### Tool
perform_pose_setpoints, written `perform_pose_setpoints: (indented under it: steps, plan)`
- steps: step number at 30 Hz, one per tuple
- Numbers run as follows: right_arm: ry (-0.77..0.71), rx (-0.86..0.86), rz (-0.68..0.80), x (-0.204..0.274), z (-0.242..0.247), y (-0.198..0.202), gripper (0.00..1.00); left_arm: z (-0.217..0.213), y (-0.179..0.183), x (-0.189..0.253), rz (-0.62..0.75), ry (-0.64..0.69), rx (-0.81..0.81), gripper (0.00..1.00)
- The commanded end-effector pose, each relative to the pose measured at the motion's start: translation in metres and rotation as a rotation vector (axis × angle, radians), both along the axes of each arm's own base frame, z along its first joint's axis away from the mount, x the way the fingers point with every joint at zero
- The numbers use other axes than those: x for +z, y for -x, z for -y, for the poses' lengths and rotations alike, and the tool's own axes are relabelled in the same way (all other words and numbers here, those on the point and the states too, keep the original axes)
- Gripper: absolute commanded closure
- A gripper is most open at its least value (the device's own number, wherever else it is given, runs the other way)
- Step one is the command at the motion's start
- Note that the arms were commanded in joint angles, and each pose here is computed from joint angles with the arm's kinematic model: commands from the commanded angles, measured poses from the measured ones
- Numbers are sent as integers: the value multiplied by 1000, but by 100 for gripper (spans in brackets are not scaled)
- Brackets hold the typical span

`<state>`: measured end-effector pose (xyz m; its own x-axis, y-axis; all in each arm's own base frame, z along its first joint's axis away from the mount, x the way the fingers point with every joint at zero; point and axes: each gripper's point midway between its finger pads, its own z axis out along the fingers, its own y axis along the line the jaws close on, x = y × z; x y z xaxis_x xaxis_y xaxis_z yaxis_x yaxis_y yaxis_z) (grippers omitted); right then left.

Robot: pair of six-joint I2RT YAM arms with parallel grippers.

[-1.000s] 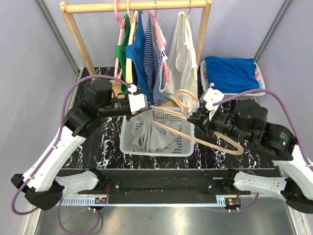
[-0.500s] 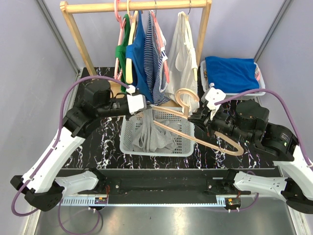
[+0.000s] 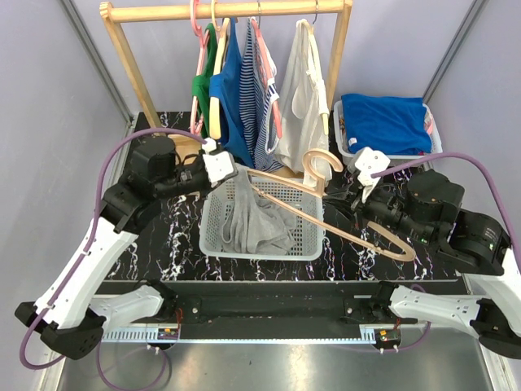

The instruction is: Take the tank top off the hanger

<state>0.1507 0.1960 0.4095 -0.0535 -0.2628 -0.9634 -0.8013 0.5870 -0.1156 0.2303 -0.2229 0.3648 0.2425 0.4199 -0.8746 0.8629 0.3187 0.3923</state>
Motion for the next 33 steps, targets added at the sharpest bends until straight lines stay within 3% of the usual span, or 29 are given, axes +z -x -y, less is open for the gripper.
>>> perform_pose_setpoints:
  steps: [1, 6, 12, 13, 16, 20, 25, 29, 32, 33]
  plan:
    - [-47, -35, 60, 26, 10, -3, 100, -7, -7, -4, 34, -14, 43, 94]
    - [-52, -59, 78, 36, 23, 0, 100, -27, -39, -30, 54, -72, 216, 100]
    - [-41, -54, 53, 32, 27, 5, 100, -19, -34, -27, -2, -16, 170, 98]
    - [-39, -53, 50, 31, 26, 5, 100, -17, -30, -27, -28, 2, 161, 80]
    - [-31, -41, 45, 29, 22, 5, 100, -6, -11, -24, -121, 68, 94, 15]
    - [-19, -37, 46, 27, 19, 3, 100, 4, 7, -25, -271, 154, 70, 3]
    - [-22, -27, 49, 29, 17, 3, 100, 16, 15, -16, -357, 260, 28, 5]
    - [-35, -19, 50, 33, 15, 4, 100, 22, 8, -16, -348, 280, 17, 15]
    - [-40, -20, 51, 34, 15, 4, 100, 24, 4, -13, -325, 286, 16, 35]
    - [-40, -21, 50, 33, 16, 4, 100, 24, 3, -13, -318, 283, 14, 53]
